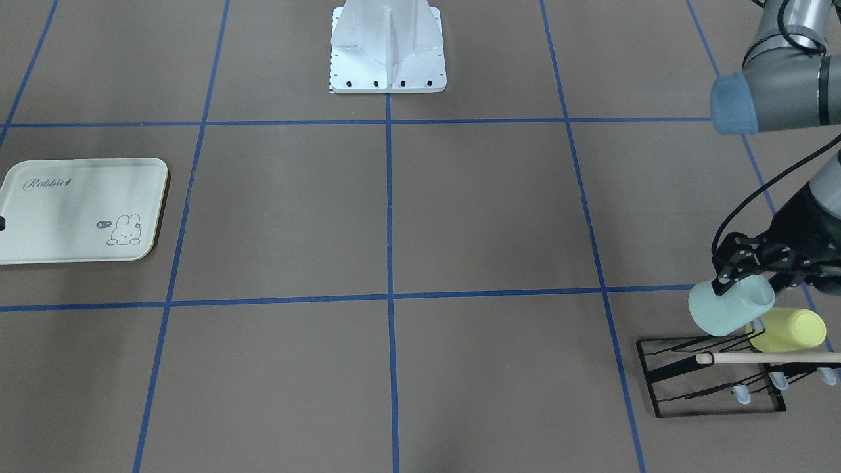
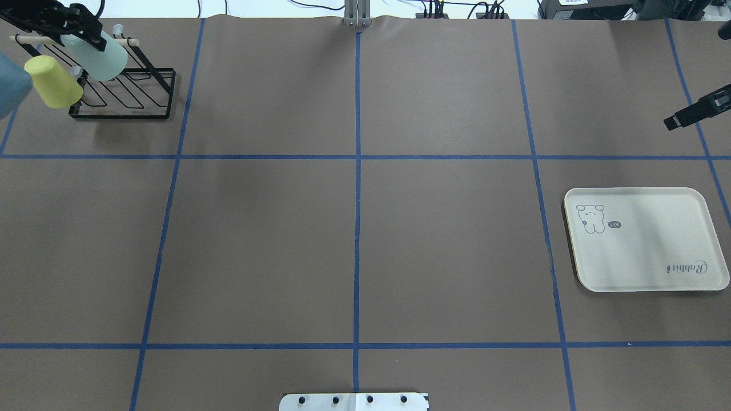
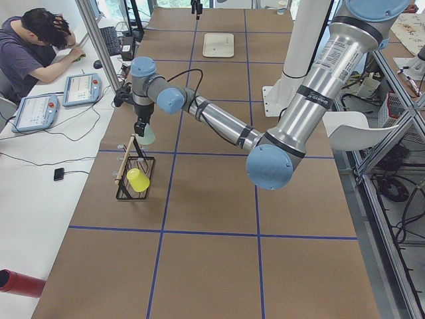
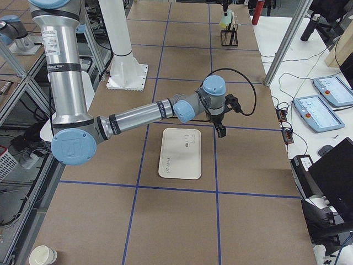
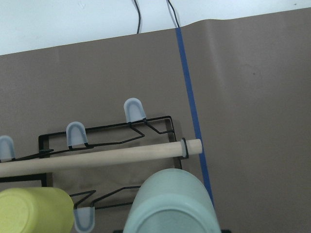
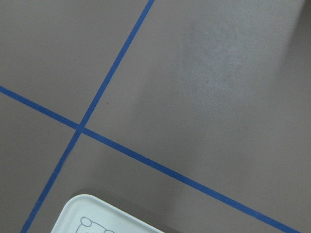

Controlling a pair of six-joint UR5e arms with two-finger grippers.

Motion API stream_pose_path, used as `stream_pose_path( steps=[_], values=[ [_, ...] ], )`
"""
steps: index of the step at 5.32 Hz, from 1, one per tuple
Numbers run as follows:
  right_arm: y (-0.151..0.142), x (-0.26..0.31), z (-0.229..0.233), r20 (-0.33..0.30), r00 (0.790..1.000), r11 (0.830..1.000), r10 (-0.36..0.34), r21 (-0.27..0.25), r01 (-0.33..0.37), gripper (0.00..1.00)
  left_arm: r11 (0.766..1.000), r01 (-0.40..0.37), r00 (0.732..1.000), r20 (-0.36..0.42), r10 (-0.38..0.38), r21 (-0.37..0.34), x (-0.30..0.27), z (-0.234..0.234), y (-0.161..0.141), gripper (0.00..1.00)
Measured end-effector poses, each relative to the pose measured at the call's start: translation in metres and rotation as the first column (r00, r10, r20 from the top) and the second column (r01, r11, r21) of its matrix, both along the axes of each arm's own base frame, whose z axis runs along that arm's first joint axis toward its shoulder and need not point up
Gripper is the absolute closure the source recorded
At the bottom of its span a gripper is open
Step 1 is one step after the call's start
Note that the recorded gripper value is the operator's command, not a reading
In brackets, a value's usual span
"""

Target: Left arm grabs green cup and hands to right arm on tray

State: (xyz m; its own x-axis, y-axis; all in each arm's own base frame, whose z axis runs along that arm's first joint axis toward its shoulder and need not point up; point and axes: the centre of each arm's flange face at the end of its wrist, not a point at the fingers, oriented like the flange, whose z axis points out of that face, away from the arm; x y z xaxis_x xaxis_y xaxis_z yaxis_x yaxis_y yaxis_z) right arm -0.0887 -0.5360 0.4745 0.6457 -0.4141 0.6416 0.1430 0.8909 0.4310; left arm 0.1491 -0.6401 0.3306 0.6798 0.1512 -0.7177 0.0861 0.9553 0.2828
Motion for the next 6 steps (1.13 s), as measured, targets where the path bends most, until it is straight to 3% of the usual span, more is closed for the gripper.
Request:
stream_pose_path(
  steps=[2,3,4,6],
  values=[
    [0.004,-0.002,-0.009,0.058,0.993,0.994,0.102,-0.055,-0.099,0.00,0.999,0.046,0.997,-0.054,-0.047,-0.011,-0.010,-0.032,0.027,1.00],
    [0.006,-0.008,-0.023,0.130,0.972,0.977,0.197,-0.106,-0.184,0.00,0.995,0.099,0.989,-0.110,-0.102,-0.032,-0.009,-0.046,0.033,1.00],
    [0.008,-0.025,-0.045,0.219,0.933,0.952,0.286,-0.177,-0.250,0.01,0.990,0.131,0.973,-0.182,-0.140,-0.060,-0.008,-0.060,0.039,1.00],
    [0.008,-0.077,-0.111,0.385,0.818,0.885,0.428,-0.361,-0.293,0.01,0.982,0.123,0.936,-0.313,-0.163,-0.145,-0.005,-0.094,0.064,1.00]
  ],
)
